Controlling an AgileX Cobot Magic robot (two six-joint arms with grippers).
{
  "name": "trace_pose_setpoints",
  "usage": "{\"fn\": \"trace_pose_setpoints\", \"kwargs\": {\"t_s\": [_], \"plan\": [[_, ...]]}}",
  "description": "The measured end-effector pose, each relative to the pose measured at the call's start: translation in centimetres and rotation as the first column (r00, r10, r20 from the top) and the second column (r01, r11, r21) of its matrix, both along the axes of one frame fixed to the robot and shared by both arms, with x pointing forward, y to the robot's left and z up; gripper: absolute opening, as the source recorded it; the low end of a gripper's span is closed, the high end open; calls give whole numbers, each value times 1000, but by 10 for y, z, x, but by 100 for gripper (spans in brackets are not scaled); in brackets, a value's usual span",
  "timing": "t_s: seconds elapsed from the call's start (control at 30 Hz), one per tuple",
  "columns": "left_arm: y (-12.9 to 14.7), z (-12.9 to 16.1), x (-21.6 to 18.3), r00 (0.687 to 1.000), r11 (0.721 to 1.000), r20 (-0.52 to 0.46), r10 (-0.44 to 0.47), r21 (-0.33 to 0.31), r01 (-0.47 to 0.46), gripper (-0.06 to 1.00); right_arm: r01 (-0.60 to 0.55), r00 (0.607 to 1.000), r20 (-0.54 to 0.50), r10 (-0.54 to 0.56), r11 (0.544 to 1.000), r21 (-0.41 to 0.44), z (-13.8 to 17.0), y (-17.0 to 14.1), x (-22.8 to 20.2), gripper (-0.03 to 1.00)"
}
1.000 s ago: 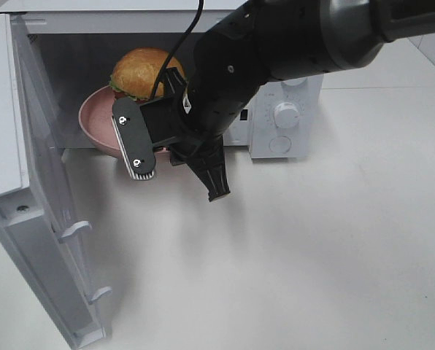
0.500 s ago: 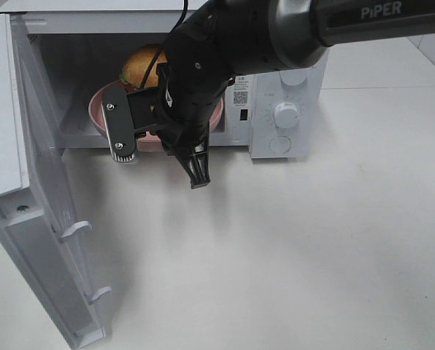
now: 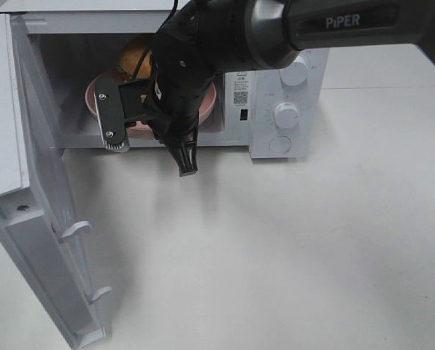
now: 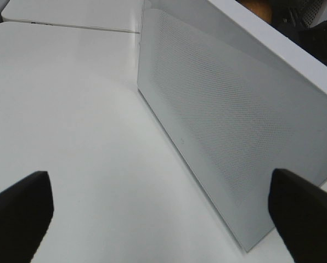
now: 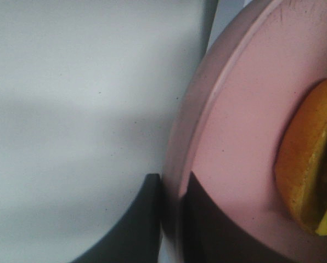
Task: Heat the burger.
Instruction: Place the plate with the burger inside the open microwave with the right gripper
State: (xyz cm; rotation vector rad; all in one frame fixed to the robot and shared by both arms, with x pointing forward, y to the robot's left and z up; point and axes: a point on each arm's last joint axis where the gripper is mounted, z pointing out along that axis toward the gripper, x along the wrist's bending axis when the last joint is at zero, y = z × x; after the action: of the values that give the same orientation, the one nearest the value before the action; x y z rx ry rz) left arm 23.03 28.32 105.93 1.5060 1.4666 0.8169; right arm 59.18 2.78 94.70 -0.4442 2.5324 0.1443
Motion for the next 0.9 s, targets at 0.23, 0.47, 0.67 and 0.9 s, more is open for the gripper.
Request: {"fn": "trace_pose_setpoints", "kwargs": {"t_s": [0.23,0.47,0.67,0.9], "plan": [[0,0,0,1000,1000,0,0,0,0,99,15,1000,10,-15,1000,2,-3,-1,11,5],[0,0,0,1000,1000,0,0,0,0,99,25,999,33,-26,999,23,-3,4,24,5],[0,0,0,1000,1000,0,0,0,0,99,25,999,46,-27,999,36,-7,11,31,5],[0,0,0,1000,1000,0,0,0,0,99,37,998,53,-39,998,48,-9,12,40,5]]}}
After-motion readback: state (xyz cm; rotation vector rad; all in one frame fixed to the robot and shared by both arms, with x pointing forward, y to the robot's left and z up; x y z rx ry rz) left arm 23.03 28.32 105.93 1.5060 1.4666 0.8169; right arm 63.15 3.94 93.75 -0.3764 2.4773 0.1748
